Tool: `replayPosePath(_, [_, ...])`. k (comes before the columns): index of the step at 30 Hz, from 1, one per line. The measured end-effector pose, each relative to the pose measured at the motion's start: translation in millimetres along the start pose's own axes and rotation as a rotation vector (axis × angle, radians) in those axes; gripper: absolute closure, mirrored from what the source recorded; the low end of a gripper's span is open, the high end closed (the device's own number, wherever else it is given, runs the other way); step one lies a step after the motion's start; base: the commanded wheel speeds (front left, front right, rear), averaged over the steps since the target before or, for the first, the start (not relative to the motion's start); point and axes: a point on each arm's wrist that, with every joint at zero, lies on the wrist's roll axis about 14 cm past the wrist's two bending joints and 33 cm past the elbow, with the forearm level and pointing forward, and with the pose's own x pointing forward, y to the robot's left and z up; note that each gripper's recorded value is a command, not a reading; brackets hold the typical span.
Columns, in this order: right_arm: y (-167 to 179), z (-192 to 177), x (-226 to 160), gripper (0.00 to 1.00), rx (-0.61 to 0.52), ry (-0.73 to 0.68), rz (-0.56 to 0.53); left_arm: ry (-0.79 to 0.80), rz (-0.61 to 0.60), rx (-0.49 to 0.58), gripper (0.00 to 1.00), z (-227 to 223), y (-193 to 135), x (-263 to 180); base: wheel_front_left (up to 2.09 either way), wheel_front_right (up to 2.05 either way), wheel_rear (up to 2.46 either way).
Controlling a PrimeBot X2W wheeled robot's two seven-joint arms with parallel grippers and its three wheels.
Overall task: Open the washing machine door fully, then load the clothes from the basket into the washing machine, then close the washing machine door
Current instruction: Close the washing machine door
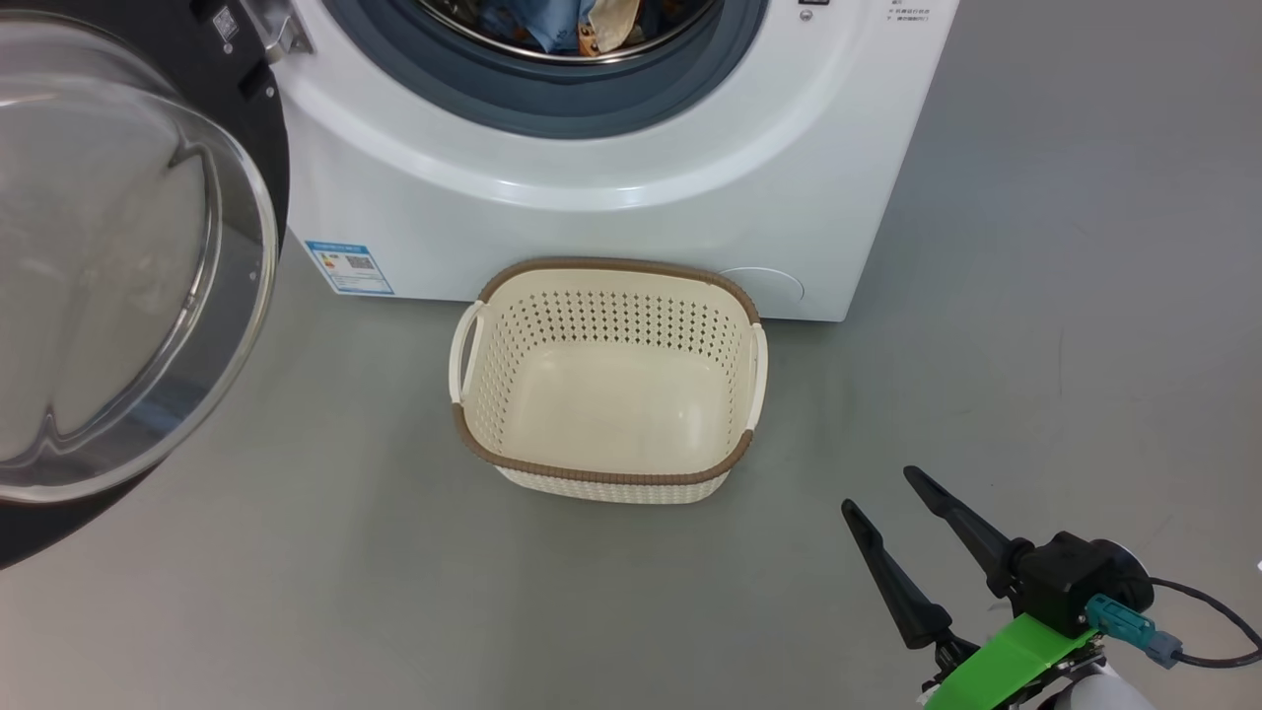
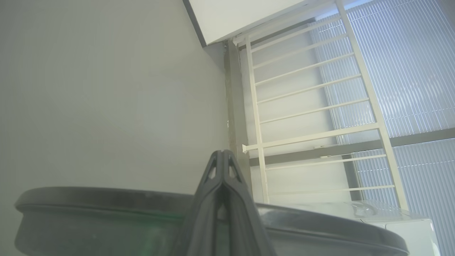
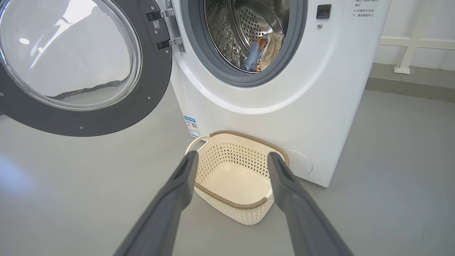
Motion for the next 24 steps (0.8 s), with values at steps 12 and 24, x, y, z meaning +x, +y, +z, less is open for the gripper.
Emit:
replayPosePath(12, [-2.5, -0.3, -4.6, 0.00, -0.044, 0.017, 0.022, 0.122, -0.029, -0.017, 1.00, -6.4, -6.6, -5.2, 0.00, 0.00, 0.00])
replayPosePath(24, [6.3, -3.2, 2.2, 0.00, -0.038, 0.023, 0.055, 0.237, -0.056, -0.021, 1.00, -12.5, -3.2, -17.3, 0.00, 0.00, 0.00])
